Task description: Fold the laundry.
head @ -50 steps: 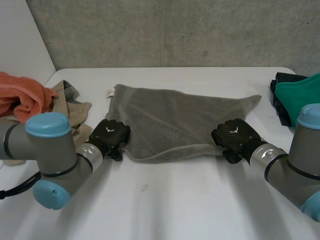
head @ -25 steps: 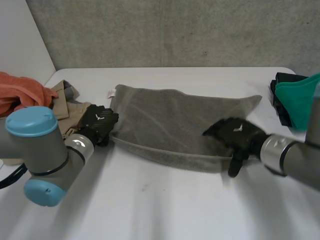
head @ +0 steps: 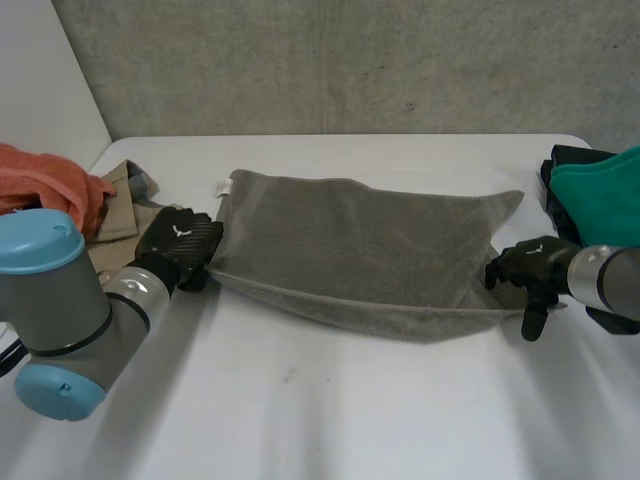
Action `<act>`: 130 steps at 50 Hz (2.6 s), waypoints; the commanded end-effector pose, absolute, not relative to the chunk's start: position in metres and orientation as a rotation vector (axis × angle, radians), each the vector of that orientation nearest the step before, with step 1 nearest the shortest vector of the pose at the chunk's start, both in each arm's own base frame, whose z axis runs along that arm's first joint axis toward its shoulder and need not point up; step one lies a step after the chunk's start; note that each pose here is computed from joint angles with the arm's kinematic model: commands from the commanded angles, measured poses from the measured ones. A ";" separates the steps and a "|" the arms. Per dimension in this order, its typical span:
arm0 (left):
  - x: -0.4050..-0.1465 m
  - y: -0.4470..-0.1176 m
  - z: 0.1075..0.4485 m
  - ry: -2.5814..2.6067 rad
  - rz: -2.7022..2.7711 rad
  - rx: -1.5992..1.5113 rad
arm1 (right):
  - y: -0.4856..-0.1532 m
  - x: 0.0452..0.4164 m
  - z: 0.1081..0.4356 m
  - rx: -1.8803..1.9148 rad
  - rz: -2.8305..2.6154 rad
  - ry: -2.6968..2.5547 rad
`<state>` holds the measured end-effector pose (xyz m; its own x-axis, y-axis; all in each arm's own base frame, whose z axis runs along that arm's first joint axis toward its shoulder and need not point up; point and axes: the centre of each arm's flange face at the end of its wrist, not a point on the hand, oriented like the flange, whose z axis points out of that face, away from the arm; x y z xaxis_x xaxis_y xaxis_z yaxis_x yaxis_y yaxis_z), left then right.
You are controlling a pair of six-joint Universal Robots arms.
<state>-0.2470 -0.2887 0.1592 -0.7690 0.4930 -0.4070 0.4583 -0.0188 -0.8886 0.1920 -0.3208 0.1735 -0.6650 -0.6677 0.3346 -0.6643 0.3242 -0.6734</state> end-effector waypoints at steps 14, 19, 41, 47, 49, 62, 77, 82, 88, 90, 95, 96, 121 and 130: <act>-0.245 -0.289 0.164 -2.219 1.918 -1.069 | -0.337 0.188 0.128 -1.041 -1.526 2.466; -0.239 -0.274 0.173 -2.279 1.818 -1.112 | -0.327 0.176 0.164 -1.059 -1.659 2.439; -0.252 -0.262 0.202 -2.280 1.651 -1.714 | -0.300 0.174 0.215 -1.638 -1.245 2.523; -0.284 -0.346 0.295 -1.818 2.537 -1.399 | -0.368 0.206 0.292 -1.348 -2.116 2.244; -0.287 -0.361 0.330 -1.635 2.769 -1.261 | -0.380 0.210 0.319 -1.215 -2.344 2.122; -0.280 -0.364 0.417 -1.264 2.986 -0.796 | -0.383 0.221 0.417 -0.758 -2.921 1.458; -0.255 -0.354 0.257 -1.818 2.514 -1.081 | -0.370 0.227 0.281 -1.031 -2.283 2.005; -0.247 -0.347 0.180 -1.926 2.315 -1.179 | -0.352 0.223 0.220 -1.086 -2.018 2.170; -0.235 -0.340 0.110 -2.003 2.191 -1.210 | -0.331 0.218 0.163 -1.192 -1.773 2.279; -0.233 -0.340 0.103 -2.006 2.187 -1.210 | -0.329 0.216 0.156 -1.220 -1.748 2.296; -0.231 -0.346 0.101 -1.989 2.206 -1.195 | -0.325 0.211 0.154 -1.251 -1.727 2.316; -0.231 -0.347 0.101 -1.986 2.204 -1.195 | -0.325 0.210 0.155 -1.244 -1.729 2.319; -0.210 -0.363 0.093 -2.224 2.028 -1.168 | -0.334 0.189 0.155 -1.139 -1.704 2.404; -0.207 -0.321 0.135 -2.202 2.081 -1.201 | -0.331 0.179 0.167 -1.127 -1.640 2.457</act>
